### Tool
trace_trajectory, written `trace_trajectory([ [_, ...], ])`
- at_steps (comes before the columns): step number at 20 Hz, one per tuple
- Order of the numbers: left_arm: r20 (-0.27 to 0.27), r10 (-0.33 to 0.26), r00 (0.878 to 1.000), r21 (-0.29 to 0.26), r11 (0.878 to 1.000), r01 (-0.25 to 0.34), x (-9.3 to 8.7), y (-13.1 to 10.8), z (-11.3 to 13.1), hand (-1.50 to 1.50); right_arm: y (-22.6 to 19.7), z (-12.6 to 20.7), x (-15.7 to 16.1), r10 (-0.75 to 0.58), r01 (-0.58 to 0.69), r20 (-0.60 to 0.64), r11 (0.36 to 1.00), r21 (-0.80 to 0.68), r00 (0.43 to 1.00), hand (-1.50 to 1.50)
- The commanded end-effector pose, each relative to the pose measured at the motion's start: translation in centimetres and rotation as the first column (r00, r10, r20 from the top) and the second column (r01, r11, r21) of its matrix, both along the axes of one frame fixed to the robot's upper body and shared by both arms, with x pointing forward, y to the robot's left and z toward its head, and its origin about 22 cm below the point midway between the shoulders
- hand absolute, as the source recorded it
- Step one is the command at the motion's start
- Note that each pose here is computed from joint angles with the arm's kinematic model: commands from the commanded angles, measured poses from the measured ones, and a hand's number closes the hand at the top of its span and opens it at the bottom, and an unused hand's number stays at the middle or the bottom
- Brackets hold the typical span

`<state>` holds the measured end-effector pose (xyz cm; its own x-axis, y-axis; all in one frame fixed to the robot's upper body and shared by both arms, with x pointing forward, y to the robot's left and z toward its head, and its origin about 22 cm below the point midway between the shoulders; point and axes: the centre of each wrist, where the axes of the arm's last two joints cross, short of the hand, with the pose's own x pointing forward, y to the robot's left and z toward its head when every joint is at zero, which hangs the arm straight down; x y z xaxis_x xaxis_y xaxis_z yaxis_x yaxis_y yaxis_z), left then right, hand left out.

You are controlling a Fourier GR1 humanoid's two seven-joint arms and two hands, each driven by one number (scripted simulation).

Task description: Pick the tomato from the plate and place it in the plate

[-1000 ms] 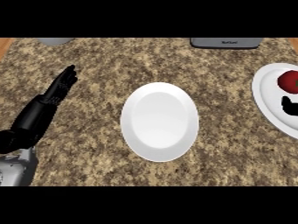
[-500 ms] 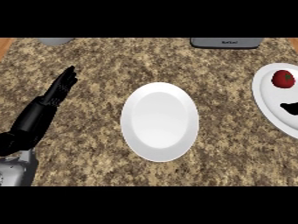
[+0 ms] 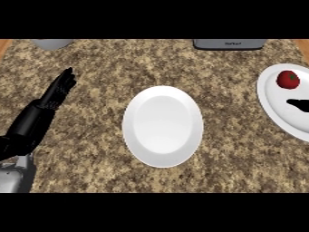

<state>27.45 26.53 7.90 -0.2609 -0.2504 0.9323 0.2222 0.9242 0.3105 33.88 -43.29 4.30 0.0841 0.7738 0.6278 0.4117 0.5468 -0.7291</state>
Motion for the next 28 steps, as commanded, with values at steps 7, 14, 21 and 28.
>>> trace_trajectory([
  [7, -0.005, 0.019, 1.0, 0.002, 1.0, -0.019, 0.4, 0.1, 0.8, 0.0, -4.6, 1.1, -3.5, 0.089, -0.166, 0.183, 0.869, 0.466, 0.979, -1.5],
  [14, -0.011, 0.005, 1.0, 0.004, 1.0, -0.005, 0.6, 0.6, 0.0, 0.0, -11.8, 3.7, -10.6, 0.134, -0.226, 0.211, 0.833, 0.505, 0.968, -1.5],
  [21, -0.003, 0.011, 1.0, 0.0, 1.0, -0.011, -1.5, 1.3, -1.1, 0.0, -14.7, 4.6, -14.6, 0.155, -0.233, 0.195, 0.844, 0.483, 0.968, -1.5],
  [28, 0.0, -0.001, 1.0, 0.005, 1.0, 0.001, 0.1, 0.0, -1.2, 0.0, -15.8, 3.8, -16.8, 0.205, -0.277, 0.2, 0.841, 0.465, 0.958, -1.5],
])
